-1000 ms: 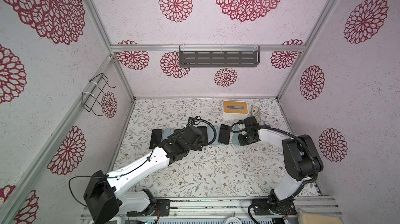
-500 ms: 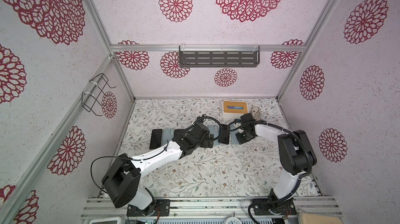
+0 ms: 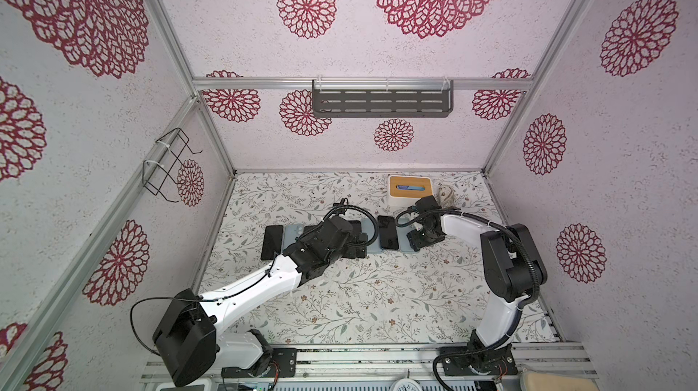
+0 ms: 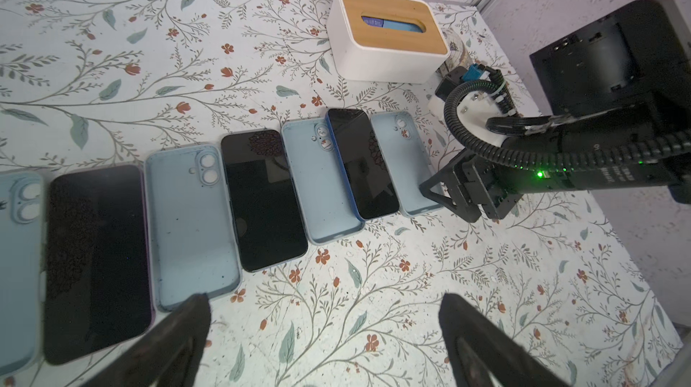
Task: Take the phone out of the phone case
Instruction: Place the phone case at the center of the table, then adjust the phone at the center of the table.
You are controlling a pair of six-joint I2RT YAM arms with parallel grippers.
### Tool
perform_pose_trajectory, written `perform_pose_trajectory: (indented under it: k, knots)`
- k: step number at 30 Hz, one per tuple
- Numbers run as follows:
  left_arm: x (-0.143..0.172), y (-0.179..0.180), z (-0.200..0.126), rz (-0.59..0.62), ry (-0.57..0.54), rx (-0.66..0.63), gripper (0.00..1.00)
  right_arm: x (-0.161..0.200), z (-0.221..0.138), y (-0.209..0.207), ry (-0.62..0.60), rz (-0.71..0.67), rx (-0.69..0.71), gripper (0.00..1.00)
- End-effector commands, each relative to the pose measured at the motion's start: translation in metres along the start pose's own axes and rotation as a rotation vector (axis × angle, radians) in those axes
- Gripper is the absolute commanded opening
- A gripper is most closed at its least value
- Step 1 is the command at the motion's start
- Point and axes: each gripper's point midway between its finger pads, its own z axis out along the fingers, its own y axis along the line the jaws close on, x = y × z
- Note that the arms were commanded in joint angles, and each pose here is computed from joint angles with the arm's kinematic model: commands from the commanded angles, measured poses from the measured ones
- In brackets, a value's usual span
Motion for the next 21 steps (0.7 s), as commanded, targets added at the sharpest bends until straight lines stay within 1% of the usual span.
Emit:
perform_pose_trajectory:
  k: [1,3,4,6,10,14,18,21]
  knots:
    - [-0.006,0.012,-0.019,-0.015,-0.03,-0.028,0.99,-0.021,-0.041,-0.013,-0.127,0.061,0.049,0.96]
    - [-0.013,0.016,-0.035,-0.028,-0.065,-0.027,0.98,-0.03,-0.06,-0.007,-0.216,0.101,0.017,0.99]
    - [-0.016,0.018,-0.044,-0.034,-0.08,-0.027,0.98,-0.035,-0.07,0.0,-0.263,0.119,-0.016,0.99]
    - [-0.021,0.022,-0.06,-0.043,-0.109,-0.027,0.97,-0.042,-0.087,0.007,-0.333,0.168,-0.033,0.99]
    - [-0.025,0.031,-0.086,-0.043,-0.141,-0.036,0.97,-0.058,-0.106,0.047,-0.402,0.161,-0.104,0.99]
    - [-0.025,0.038,-0.103,-0.022,-0.162,-0.038,0.97,-0.073,-0.1,0.092,-0.412,0.108,-0.157,0.99]
    - [-0.024,0.045,-0.119,-0.018,-0.183,-0.04,0.97,-0.081,-0.077,0.11,-0.366,0.068,-0.117,0.99]
    - [-0.02,0.052,-0.125,-0.022,-0.183,-0.059,0.97,-0.082,-0.061,0.112,-0.334,0.059,-0.078,0.99]
